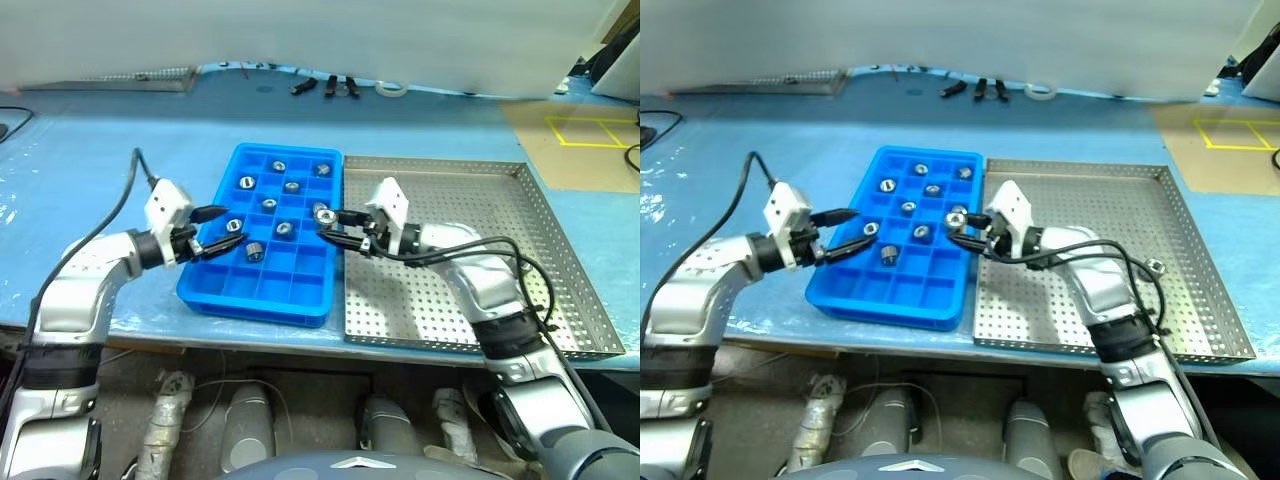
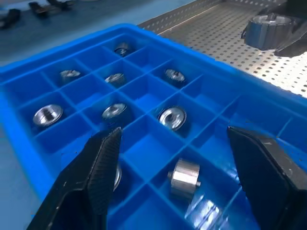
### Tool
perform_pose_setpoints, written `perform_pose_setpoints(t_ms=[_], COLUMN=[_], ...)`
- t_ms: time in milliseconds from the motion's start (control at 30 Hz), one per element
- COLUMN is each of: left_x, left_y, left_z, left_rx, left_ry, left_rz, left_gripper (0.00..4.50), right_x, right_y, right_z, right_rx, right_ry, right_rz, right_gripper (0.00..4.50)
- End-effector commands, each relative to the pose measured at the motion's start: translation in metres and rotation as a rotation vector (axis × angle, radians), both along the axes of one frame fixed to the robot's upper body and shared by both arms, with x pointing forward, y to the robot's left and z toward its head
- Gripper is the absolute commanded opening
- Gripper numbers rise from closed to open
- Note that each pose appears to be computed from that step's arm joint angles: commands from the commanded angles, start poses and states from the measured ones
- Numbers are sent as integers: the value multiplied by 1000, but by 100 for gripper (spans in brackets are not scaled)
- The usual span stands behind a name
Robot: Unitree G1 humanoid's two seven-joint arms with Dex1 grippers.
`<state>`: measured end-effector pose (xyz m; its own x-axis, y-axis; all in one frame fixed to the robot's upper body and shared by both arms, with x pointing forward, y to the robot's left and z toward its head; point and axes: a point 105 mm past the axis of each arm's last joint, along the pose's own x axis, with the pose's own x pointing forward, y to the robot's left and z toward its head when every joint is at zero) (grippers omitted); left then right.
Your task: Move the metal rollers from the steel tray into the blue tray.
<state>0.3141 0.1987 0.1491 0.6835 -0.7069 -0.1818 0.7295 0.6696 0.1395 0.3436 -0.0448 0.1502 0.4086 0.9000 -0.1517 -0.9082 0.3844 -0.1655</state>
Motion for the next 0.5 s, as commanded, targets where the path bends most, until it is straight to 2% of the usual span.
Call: perform_pose_setpoints(t_ms=[33,167,500], left_x=[-11,-23,-25], left_y=[4,0,-7], left_z=[15,7,1], left_rx=[-13,-22,-24], left_ry=[-50,-21,12], left_rz=[39,52,49], left_gripper=[370,370,370], right_x=[6,3,-28], right_y=[17,28,28], right_z=[7,-5,-29], right_rx=[4,-9,-67], right_ry=[-40,31,276], right_rz=[41,87,223], right_gripper=[160,160,160])
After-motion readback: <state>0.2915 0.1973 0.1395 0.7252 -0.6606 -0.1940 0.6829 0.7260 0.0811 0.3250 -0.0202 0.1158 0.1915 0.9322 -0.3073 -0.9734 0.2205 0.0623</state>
